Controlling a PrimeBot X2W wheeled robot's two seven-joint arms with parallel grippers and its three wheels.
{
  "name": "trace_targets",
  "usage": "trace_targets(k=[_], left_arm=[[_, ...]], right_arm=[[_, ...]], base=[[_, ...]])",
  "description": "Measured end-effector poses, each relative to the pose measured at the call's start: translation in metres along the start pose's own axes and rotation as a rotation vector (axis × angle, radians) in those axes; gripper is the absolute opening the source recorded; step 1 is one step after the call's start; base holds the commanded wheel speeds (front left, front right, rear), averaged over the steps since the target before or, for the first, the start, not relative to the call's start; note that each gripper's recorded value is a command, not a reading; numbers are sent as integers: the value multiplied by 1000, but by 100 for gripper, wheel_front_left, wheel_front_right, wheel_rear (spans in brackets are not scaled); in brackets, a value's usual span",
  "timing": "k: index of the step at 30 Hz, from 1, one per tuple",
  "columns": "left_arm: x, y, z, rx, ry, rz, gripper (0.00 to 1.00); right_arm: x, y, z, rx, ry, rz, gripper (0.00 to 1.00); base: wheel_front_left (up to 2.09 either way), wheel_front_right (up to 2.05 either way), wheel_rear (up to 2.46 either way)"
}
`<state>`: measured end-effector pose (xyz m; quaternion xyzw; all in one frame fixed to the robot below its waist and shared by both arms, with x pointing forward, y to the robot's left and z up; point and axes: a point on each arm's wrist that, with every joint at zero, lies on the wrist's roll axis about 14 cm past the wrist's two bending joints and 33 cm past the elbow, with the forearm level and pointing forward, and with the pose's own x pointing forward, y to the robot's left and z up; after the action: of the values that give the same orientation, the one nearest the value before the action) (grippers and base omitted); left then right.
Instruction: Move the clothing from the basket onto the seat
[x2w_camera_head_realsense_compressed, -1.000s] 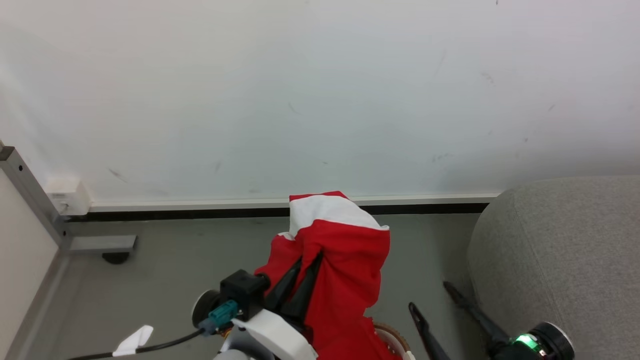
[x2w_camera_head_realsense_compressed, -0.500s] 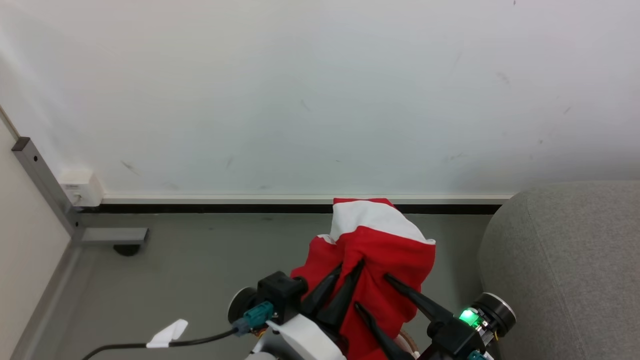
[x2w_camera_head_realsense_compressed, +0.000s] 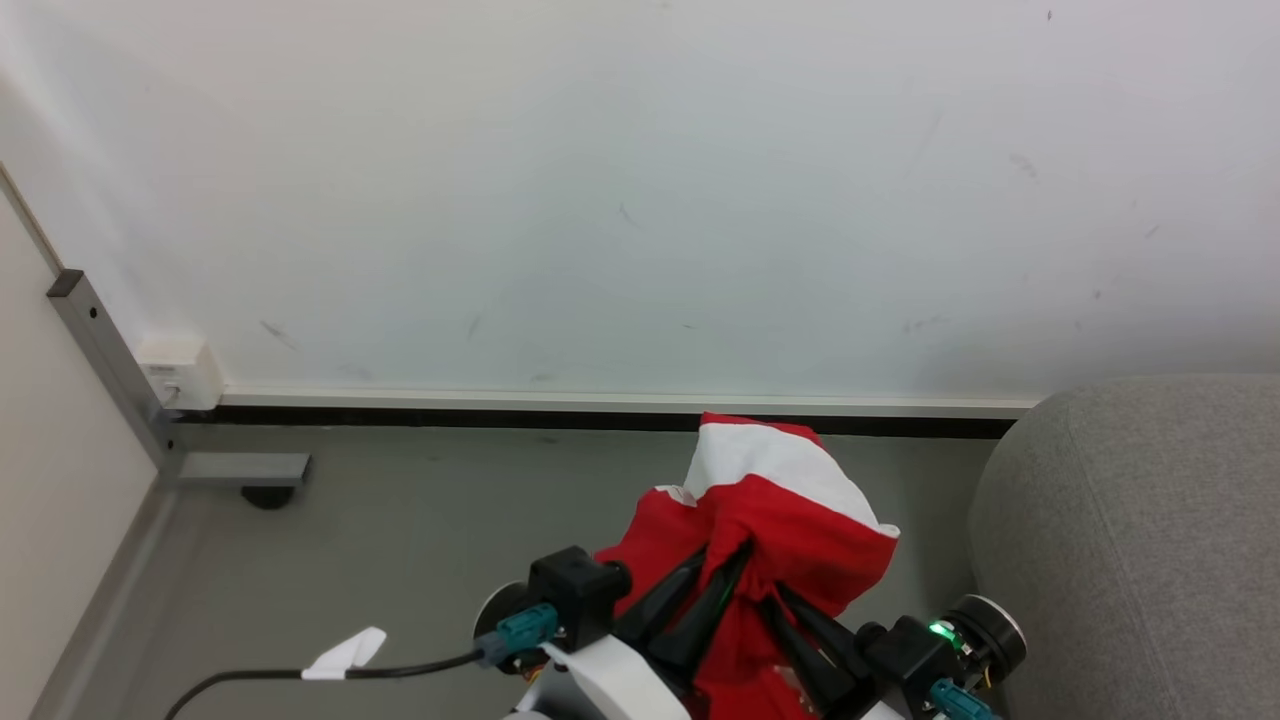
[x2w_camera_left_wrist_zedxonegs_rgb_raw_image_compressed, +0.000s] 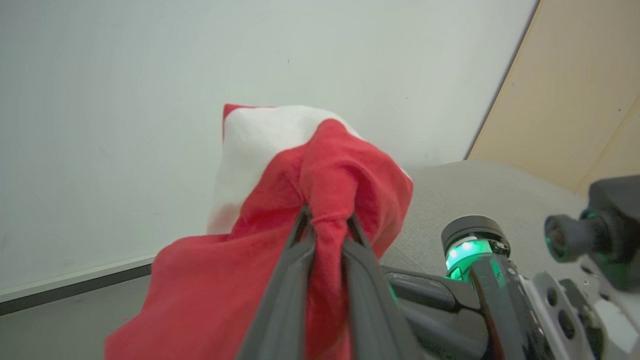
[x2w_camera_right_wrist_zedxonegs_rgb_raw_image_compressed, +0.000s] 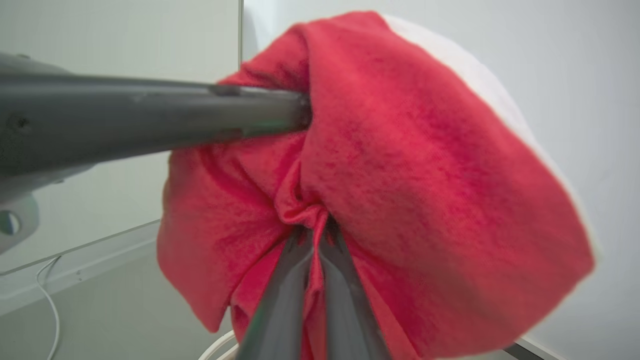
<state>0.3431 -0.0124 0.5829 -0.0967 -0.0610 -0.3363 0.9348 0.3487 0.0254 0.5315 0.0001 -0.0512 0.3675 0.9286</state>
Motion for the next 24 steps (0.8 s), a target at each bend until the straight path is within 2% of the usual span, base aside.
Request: trace_targets(k=[1, 3, 4, 5, 13, 24], left_arm=[[0, 1, 0, 1, 1, 2, 0], [-1, 3, -1, 3, 3, 9, 44], [-2, 4, -1, 6, 5, 14, 85], [-2, 6, -2, 9, 7, 20, 100], [-3, 8, -7, 15, 11, 26, 100], [4, 0, -24, 14, 46, -18, 100]], right_arm=[[0, -1, 1, 4, -2, -4, 0], [0, -3, 2, 4, -6, -9, 0], [0, -4, 3, 4, -9, -13, 0], [0, -6, 4, 5, -13, -17, 0], [-5, -24, 13, 0, -40, -68, 0], [-30, -76, 25, -35, -72, -212, 0]], base=[[0, 0, 0], [0, 0, 0], [0, 0, 0], [0, 0, 0], [0, 0, 0], [0, 0, 0]])
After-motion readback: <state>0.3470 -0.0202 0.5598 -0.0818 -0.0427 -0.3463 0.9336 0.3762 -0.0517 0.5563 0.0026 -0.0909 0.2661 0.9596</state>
